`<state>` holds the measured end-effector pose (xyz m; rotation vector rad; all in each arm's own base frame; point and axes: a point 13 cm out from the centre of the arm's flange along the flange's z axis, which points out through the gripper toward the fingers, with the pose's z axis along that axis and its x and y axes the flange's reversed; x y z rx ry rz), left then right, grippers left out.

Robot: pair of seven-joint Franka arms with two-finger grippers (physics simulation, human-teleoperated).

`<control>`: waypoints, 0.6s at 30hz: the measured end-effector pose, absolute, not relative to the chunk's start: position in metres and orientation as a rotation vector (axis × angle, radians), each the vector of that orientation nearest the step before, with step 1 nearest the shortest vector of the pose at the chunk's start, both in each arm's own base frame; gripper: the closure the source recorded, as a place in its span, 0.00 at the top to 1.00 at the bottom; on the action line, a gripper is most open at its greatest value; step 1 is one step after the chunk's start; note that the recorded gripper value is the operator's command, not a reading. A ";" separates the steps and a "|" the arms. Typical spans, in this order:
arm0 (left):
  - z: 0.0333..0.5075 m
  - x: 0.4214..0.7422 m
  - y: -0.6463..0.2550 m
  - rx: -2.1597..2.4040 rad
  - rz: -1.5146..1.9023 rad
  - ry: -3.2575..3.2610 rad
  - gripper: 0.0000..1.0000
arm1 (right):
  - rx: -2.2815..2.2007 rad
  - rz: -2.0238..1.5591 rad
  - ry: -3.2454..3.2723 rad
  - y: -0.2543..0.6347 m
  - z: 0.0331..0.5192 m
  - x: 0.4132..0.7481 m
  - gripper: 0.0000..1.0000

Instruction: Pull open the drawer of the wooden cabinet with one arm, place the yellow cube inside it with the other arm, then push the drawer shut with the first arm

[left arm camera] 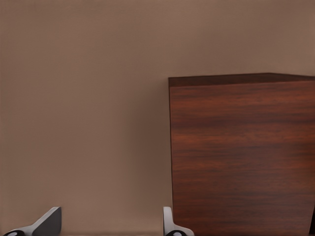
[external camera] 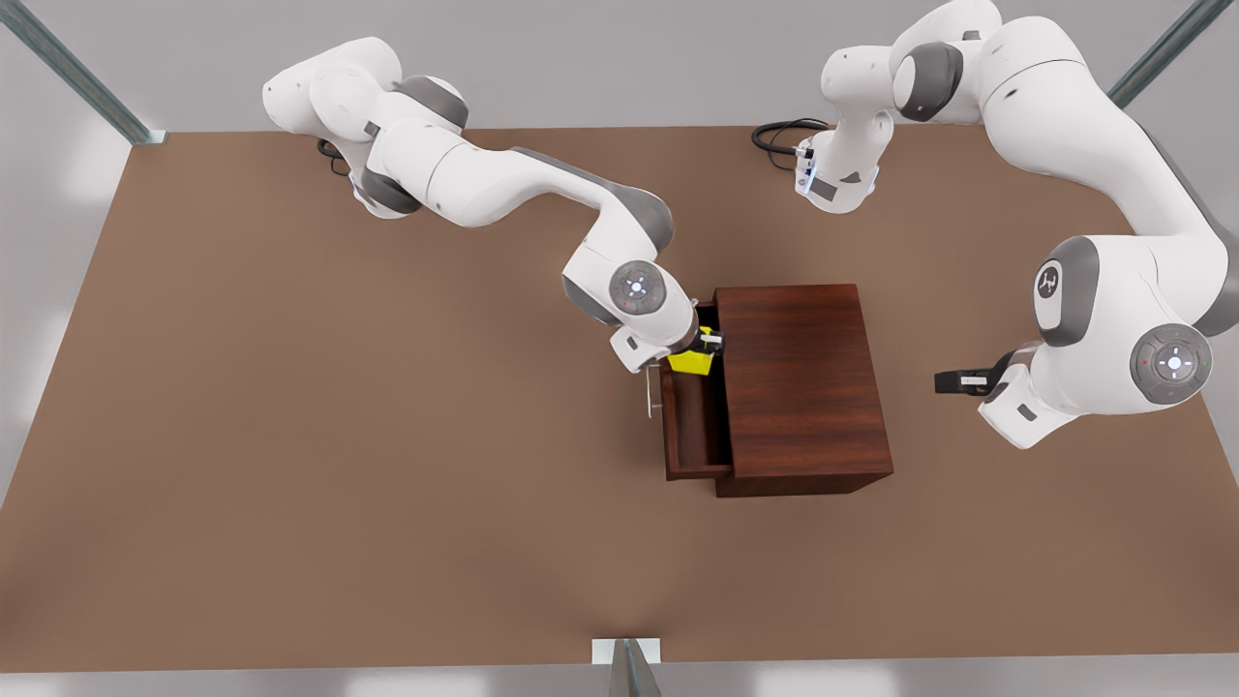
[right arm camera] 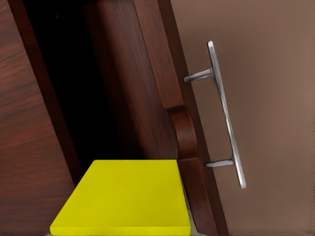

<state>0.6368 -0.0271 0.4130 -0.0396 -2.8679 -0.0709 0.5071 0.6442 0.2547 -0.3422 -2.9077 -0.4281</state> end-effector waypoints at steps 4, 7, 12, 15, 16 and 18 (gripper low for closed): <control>0.413 0.637 -0.022 -0.038 -0.068 -2.868 1.00 | -0.313 -0.414 -2.904 0.651 0.247 0.497 0.65; 0.413 0.637 -0.022 -0.042 -0.067 -2.868 1.00 | -0.301 -0.413 -2.906 0.653 0.246 0.494 1.00; 0.413 0.637 -0.026 -0.057 -0.067 -2.868 1.00 | -0.407 -0.472 -2.967 0.598 0.322 0.553 1.00; 0.416 0.628 -0.108 -0.195 -0.083 -2.868 0.96 | -0.652 -0.454 -3.045 0.444 0.428 0.638 1.00; 0.417 0.618 -0.152 -0.250 -0.080 -2.867 0.68 | -0.725 -0.404 -3.060 0.386 0.452 0.652 1.00; 0.418 0.598 -0.226 -0.289 -0.071 -2.871 0.22 | -0.835 -0.233 -3.060 0.270 0.474 0.654 1.00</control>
